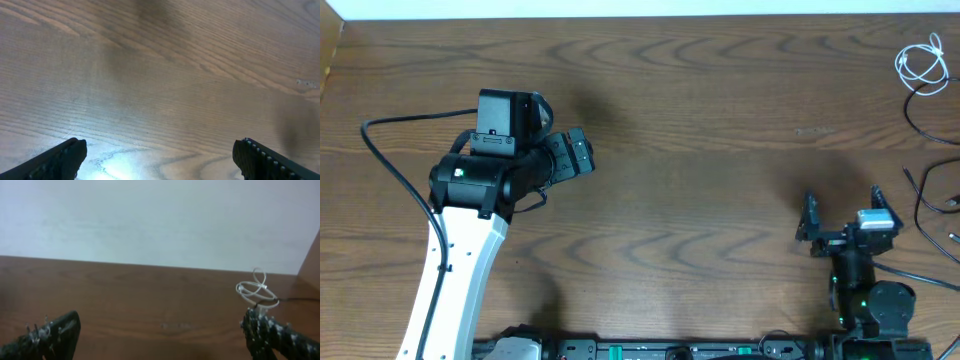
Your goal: Untangle cables
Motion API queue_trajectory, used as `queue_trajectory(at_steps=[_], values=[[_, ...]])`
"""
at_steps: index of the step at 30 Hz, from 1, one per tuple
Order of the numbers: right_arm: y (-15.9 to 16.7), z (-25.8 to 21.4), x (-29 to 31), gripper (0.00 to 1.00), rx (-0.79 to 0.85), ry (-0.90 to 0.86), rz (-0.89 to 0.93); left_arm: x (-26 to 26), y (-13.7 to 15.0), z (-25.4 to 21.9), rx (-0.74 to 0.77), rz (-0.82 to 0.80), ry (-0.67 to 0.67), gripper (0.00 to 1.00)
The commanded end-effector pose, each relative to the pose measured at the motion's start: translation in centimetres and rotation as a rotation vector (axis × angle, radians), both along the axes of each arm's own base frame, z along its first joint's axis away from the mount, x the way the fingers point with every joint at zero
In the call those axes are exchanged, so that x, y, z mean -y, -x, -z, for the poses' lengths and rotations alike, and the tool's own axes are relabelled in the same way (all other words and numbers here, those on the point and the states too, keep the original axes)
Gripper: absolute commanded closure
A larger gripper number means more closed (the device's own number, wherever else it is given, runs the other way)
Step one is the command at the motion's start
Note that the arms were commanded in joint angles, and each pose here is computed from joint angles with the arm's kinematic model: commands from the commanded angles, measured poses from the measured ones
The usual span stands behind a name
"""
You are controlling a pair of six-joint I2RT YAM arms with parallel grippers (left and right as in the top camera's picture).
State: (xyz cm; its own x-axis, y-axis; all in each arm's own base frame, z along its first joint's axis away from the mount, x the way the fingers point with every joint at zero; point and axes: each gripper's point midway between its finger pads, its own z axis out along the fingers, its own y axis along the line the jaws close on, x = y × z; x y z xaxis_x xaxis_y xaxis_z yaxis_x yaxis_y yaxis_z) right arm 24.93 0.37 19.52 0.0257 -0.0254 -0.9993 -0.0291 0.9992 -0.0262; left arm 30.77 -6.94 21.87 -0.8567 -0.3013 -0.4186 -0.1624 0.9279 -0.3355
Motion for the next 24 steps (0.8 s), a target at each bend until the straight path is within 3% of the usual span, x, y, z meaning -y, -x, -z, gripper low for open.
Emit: queue_trajectory(at_steps=[1, 5, 24], values=[[0.0, 1.3, 0.0, 0.01, -0.001, -0.033, 0.004, 0.0, 0.0, 0.0, -0.001, -0.002, -0.005, 0.02], [0.3, 3.9, 0.0, 0.01, -0.101, -0.038, 0.006, 0.0, 0.0, 0.0, -0.001, -0.002, -0.005, 0.02], [0.3, 3.8, 0.0, 0.01, -0.099, -0.040, 0.007, 0.0, 0.0, 0.0, -0.001, -0.002, -0.004, 0.02]])
